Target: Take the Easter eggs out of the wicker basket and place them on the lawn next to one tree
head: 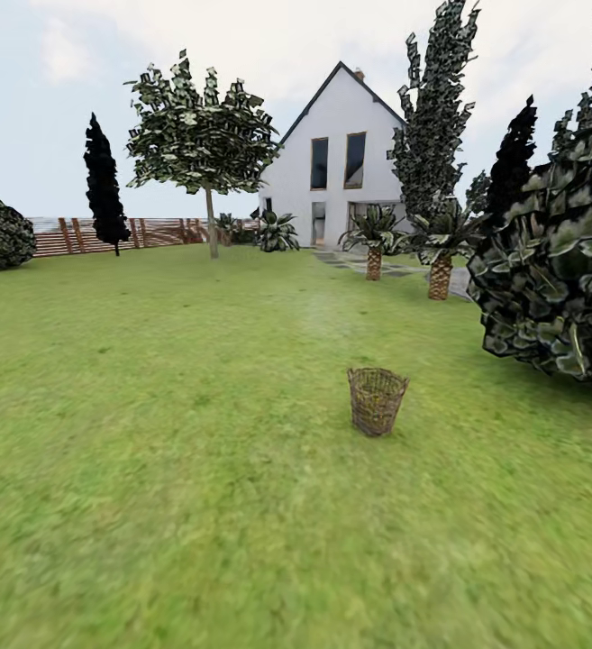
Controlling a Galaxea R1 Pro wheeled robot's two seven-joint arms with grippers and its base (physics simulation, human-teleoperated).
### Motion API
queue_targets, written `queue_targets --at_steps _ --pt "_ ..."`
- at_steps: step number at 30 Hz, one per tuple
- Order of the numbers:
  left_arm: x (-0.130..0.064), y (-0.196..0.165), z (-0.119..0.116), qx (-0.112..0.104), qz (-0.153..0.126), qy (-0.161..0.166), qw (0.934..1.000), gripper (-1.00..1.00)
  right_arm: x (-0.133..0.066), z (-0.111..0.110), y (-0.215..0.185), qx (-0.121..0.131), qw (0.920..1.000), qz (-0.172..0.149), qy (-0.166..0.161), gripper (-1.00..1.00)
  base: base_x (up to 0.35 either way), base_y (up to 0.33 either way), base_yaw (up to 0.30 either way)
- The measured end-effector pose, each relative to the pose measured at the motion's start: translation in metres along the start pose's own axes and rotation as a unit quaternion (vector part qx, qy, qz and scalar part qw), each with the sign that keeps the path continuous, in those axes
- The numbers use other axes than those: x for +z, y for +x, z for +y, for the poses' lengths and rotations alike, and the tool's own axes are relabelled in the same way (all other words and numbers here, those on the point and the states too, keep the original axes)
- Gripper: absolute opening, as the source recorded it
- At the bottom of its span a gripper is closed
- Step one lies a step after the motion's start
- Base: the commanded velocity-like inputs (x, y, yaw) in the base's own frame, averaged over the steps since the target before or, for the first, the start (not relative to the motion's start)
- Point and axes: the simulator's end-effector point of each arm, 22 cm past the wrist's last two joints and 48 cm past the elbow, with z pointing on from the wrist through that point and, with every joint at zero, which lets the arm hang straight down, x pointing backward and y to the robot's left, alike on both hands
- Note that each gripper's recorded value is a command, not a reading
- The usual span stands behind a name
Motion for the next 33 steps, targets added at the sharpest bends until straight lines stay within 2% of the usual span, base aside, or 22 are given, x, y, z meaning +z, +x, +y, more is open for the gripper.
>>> queue_targets --at_steps 18,26,33 --pt "0.0 0.0001 0.0 0.0 0.0 0.0 1.0 1.0 0.0 -0.0002 -0.0006 0.002 1.0 -0.002 0.0 1.0 0.339 0.0 -0.002" --pt "0.0 0.0001 0.0 0.0 0.0 0.0 1.0 1.0 -0.0001 -0.0003 -0.0046 0.003 0.9999 -0.013 0.0 1.0 0.339 0.0 -0.146" --pt "0.0 0.0003 0.0 0.0 0.0 0.0 1.0 1.0 -0.0001 0.0002 -0.0043 0.003 0.9999 -0.014 0.0 1.0 0.338 0.0 -0.039"
